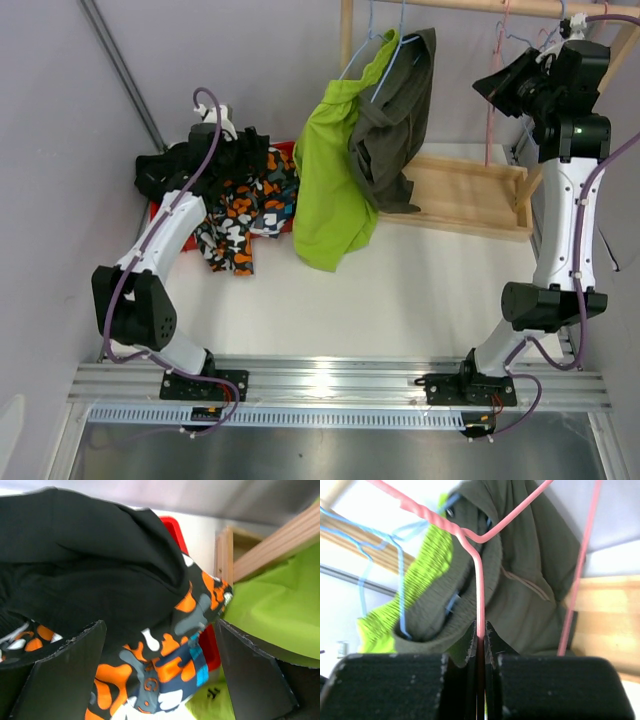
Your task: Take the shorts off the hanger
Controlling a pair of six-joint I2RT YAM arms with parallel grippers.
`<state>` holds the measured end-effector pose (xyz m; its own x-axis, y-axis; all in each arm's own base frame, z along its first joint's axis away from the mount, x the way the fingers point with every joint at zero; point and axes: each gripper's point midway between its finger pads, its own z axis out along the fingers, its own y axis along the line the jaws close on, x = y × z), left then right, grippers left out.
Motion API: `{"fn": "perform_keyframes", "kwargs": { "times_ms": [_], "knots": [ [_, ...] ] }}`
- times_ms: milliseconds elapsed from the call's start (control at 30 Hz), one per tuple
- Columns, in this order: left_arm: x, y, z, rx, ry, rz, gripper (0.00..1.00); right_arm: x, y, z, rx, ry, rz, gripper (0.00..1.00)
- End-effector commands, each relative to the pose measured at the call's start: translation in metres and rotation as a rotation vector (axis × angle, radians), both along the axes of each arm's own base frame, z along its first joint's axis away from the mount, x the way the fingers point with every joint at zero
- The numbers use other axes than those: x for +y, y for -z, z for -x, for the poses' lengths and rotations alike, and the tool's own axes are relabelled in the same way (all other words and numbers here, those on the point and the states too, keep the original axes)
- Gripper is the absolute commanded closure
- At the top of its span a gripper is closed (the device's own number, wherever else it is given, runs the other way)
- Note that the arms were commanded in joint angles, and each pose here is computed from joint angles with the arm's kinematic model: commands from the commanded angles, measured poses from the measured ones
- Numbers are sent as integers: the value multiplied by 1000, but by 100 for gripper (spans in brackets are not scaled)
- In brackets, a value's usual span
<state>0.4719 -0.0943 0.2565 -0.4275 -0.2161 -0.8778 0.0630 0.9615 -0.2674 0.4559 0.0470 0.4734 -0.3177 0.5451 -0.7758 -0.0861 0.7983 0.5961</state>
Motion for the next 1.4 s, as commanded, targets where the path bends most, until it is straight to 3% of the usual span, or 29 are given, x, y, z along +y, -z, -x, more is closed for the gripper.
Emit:
{"fn": "perform_keyframes", "kwargs": {
  "times_ms": [0, 233, 400, 600, 867, 900, 933, 1000, 1367],
  "knots": [
    [-7, -37, 0, -102, 14, 2, 4, -3, -42, 10, -119, 17, -30, 100],
    [-11, -37, 3, -104, 22, 13, 4, -17, -34, 13, -135, 55, -49, 100],
    [-14, -44, 11, -114, 8, -38, 1, -37, -20, -22, -124, 76, -82, 100],
    [-23, -59, 37, -146, 37, -23, 1, -61, -10, -55, -98, 81, -171, 100],
    [-24, -93, 82, -217, 70, -21, 1, -52, 7, -45, -65, 34, -167, 99],
    [-22, -101, 89, -231, 70, -22, 1, -47, 5, -41, -70, 21, -161, 87],
    [-21, -102, 93, -234, 75, -33, 1, -45, -3, -33, -91, 26, -136, 46],
    [-17, -106, 102, -248, 79, -48, 1, -37, -9, -23, -97, 22, -112, 3],
    [4, -88, 148, -245, 80, -124, 1, -25, -83, 64, -244, 191, 37, 1]
  ]
}}
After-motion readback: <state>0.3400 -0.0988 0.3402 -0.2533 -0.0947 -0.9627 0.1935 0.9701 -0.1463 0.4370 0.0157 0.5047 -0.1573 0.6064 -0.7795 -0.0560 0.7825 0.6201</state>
